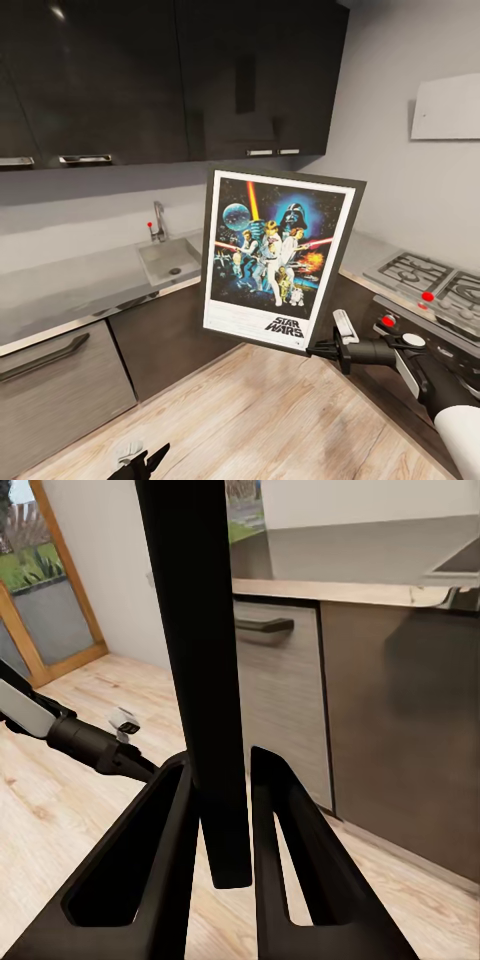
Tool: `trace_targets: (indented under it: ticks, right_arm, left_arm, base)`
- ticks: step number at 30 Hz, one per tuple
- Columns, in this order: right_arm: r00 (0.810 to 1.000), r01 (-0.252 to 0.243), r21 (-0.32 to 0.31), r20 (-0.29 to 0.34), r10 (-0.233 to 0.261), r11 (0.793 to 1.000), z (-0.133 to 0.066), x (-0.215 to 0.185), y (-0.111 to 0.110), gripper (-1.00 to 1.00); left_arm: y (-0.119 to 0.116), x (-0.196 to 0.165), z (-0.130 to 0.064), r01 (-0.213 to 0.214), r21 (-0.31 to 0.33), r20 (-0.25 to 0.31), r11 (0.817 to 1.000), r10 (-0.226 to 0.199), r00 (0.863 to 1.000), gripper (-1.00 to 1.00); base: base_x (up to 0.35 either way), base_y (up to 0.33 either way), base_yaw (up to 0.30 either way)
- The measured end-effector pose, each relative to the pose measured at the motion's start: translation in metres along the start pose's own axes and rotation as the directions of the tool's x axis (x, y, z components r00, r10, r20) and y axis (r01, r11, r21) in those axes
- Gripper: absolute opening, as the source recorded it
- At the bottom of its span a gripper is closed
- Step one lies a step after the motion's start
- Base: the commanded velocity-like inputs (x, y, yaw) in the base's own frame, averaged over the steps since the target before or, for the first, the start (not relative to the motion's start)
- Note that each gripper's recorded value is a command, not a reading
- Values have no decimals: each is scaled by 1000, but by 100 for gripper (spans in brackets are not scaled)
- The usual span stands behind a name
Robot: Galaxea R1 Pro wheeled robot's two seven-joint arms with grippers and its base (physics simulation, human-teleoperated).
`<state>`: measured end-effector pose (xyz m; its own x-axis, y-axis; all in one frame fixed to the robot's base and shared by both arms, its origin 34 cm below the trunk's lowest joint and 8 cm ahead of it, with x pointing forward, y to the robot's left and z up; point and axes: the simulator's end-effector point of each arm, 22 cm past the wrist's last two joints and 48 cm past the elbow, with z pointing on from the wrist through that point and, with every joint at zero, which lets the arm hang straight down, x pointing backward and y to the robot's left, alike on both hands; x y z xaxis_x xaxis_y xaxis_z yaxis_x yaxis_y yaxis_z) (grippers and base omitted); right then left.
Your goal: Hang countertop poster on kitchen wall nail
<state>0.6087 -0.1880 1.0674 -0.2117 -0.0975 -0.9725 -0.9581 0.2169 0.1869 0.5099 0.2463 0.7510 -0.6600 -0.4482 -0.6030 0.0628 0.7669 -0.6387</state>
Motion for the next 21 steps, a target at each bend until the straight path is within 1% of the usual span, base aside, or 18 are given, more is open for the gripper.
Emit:
trace_targets:
  ticks: [21]
  right_arm:
    - [1000,-1,0,0,1,1000,-4,-13,11,-100]
  left_arm:
    - [-10,-4,-14,1,-4,0,1000,-1,1000,100]
  base:
    - [0,0,0]
